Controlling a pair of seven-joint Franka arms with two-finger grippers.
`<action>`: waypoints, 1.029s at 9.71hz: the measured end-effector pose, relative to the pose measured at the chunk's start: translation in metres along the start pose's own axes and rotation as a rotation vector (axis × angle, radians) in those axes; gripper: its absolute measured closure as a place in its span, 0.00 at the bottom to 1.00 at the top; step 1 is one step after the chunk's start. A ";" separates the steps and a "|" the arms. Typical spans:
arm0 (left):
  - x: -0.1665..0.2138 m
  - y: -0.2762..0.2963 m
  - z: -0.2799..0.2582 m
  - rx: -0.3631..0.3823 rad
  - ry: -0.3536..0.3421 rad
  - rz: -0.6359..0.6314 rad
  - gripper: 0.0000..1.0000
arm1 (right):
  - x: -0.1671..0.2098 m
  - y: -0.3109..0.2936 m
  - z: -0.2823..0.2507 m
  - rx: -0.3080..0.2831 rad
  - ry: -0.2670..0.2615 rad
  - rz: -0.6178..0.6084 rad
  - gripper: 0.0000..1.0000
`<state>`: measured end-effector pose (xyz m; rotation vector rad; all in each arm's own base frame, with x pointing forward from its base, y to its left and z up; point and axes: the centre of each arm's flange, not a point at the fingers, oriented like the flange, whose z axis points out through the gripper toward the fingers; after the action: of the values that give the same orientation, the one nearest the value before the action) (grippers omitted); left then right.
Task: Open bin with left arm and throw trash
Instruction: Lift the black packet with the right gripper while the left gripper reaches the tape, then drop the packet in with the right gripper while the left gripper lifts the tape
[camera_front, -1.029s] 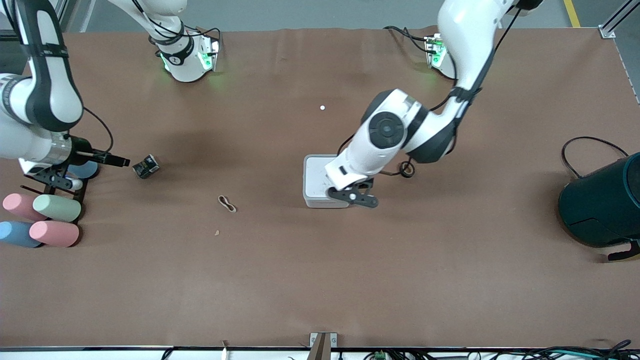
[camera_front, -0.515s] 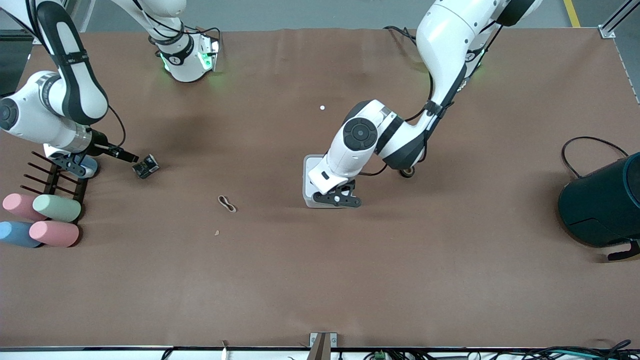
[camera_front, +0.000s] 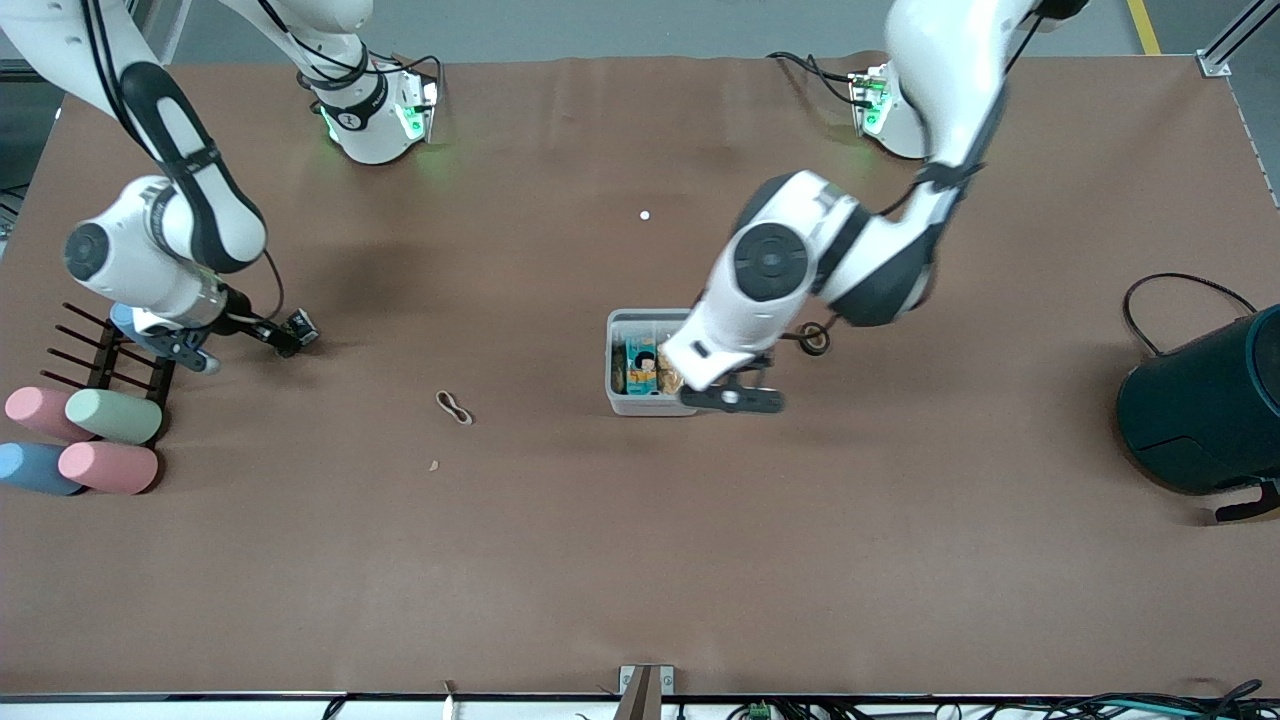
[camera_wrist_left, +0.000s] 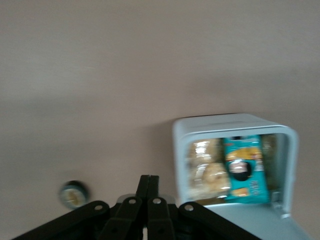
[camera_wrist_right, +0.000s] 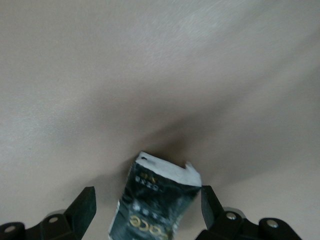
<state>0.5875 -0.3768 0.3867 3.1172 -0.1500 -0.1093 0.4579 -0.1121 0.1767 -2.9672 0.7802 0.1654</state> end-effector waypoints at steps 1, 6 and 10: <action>0.009 -0.034 0.015 0.067 -0.007 0.010 0.96 | 0.000 -0.002 0.004 -0.001 -0.003 0.001 0.08; -0.025 -0.081 0.164 0.099 -0.006 0.073 0.26 | -0.003 -0.008 0.004 -0.008 -0.053 -0.077 0.65; -0.070 -0.093 0.174 0.113 -0.020 0.089 0.01 | 0.026 -0.125 -0.143 -0.008 -0.134 -0.225 0.66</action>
<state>0.5142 -0.2802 0.2162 3.2162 -0.3054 -0.1359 0.5543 -0.0295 0.3206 -2.9837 0.4274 0.3492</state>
